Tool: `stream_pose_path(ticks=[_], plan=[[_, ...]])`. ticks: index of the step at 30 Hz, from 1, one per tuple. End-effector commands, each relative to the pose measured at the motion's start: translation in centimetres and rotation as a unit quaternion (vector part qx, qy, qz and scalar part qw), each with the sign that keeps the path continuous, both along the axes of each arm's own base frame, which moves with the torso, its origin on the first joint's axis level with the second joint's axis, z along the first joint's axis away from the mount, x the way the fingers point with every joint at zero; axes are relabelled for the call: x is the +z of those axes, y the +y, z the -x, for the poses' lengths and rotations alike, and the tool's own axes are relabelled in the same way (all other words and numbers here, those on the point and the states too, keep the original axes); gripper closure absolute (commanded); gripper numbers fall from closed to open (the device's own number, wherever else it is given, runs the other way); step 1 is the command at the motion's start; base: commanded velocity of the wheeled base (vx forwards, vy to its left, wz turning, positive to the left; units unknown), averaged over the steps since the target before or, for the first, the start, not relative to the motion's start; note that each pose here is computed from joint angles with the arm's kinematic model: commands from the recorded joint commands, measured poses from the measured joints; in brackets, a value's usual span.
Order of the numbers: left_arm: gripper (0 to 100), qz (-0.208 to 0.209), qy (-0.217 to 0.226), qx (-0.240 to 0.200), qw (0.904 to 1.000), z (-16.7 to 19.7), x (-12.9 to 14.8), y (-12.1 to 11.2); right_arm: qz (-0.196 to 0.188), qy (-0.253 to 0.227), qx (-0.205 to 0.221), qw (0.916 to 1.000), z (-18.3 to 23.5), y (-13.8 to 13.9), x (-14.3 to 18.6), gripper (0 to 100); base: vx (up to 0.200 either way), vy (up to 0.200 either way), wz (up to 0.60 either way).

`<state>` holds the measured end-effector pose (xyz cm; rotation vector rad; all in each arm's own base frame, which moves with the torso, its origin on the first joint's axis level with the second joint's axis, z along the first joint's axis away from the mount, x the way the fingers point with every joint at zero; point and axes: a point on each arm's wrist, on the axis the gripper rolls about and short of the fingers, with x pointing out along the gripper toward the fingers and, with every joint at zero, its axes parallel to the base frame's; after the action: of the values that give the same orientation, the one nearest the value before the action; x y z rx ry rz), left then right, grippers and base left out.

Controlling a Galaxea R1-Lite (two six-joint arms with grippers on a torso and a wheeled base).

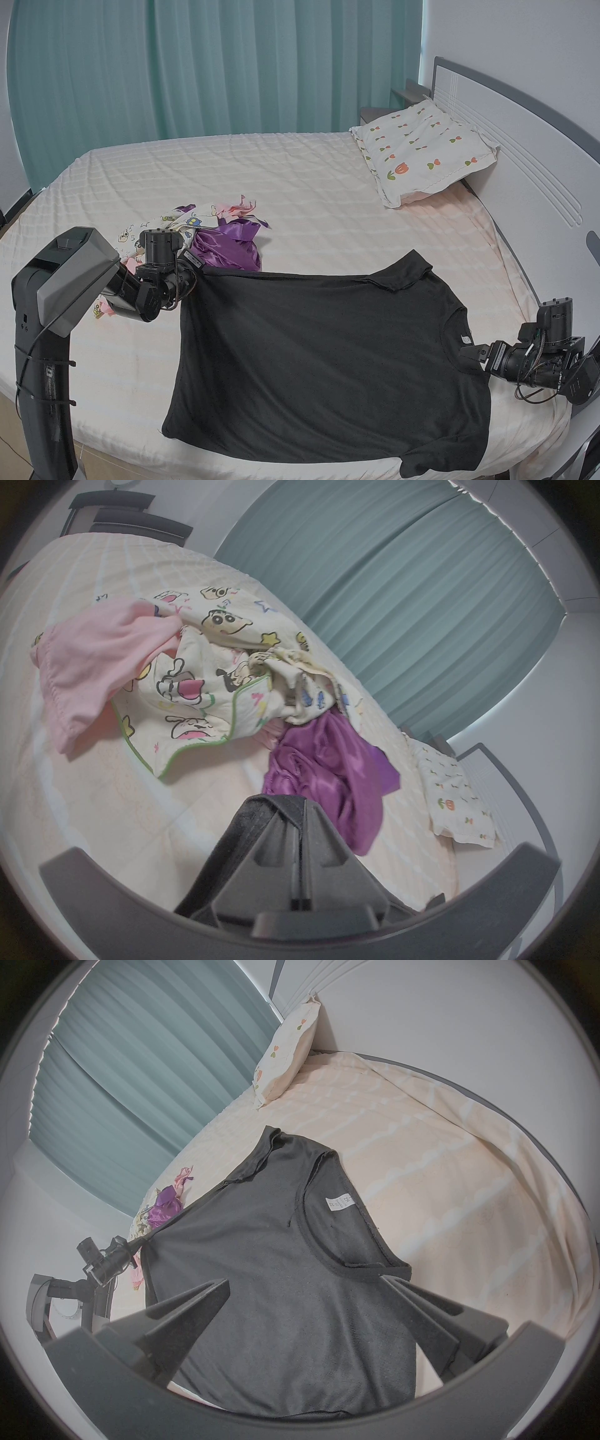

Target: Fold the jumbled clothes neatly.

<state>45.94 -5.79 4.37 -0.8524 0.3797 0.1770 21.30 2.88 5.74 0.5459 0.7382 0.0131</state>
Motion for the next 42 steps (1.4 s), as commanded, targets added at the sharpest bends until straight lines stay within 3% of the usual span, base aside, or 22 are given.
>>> stream_pose_path(ticks=[1, 4, 5, 12, 15, 22, 26, 34, 42], plan=[[100, -0.002, 0.028, 0.007, 0.9996, -1.5, -2.5, 0.5, 0.0, 0.003, 0.002, 1.0, -0.1, 0.1, -0.1, 0, 0.0, 0.0, 0.0], [100, -0.001, 0.031, 0.005, 0.9995, -1.5, -2.6, 0.5, -0.001, 0.002, 0.002, 1.0, -0.1, 0.1, -0.1, 0, 0.0, 0.0, 0.0], [0, 0.0, 0.032, 0.003, 0.9995, -1.4, -2.5, 0.5, -0.001, 0.0, 0.002, 1.0, -0.2, 0.1, -0.1, 0, 0.0, 0.0, 0.0], [0, 0.0, 0.033, 0.004, 0.9994, -1.1, -2.0, 0.7, -0.004, -0.007, 0.0, 1.0, -0.2, 0.1, 0.3, 0, 0.0, 0.0, 0.0], [0, -0.001, 0.045, 0.002, 0.999, 0.1, -0.8, 0.9, -0.01, -0.009, -0.005, 0.9999, -0.2, 0.1, 0.4, 0, 0.0, 0.0, 0.0], [0, 0.033, 0.029, -0.05, 0.9978, 3.6, 4.1, 1.6, -0.014, -0.021, -0.006, 0.9997, -0.2, 0.1, 0.4, 0, 0.0, 0.0, 0.0], [0, 0.061, 0.034, -0.047, 0.9965, 6.2, 5.6, 1.9, -0.016, -0.023, -0.008, 0.9996, -0.1, 0.1, 0.5, 0, 0.0, 0.0, 0.0], [0, 0.096, 0.078, -0.064, 0.9902, 10.6, 5.0, 2.8, -0.016, -0.02, -0.01, 0.9996, -0.1, 0.0, 0.4, 0, 0.0, 0.0, 0.0], [0, 0.122, 0.12, -0.111, 0.979, 15.2, 4.5, 2.9, -0.025, -0.019, -0.014, 0.9994, -0.2, 0.1, 0.4, 0, 0.075, 0.0, 0.0]])
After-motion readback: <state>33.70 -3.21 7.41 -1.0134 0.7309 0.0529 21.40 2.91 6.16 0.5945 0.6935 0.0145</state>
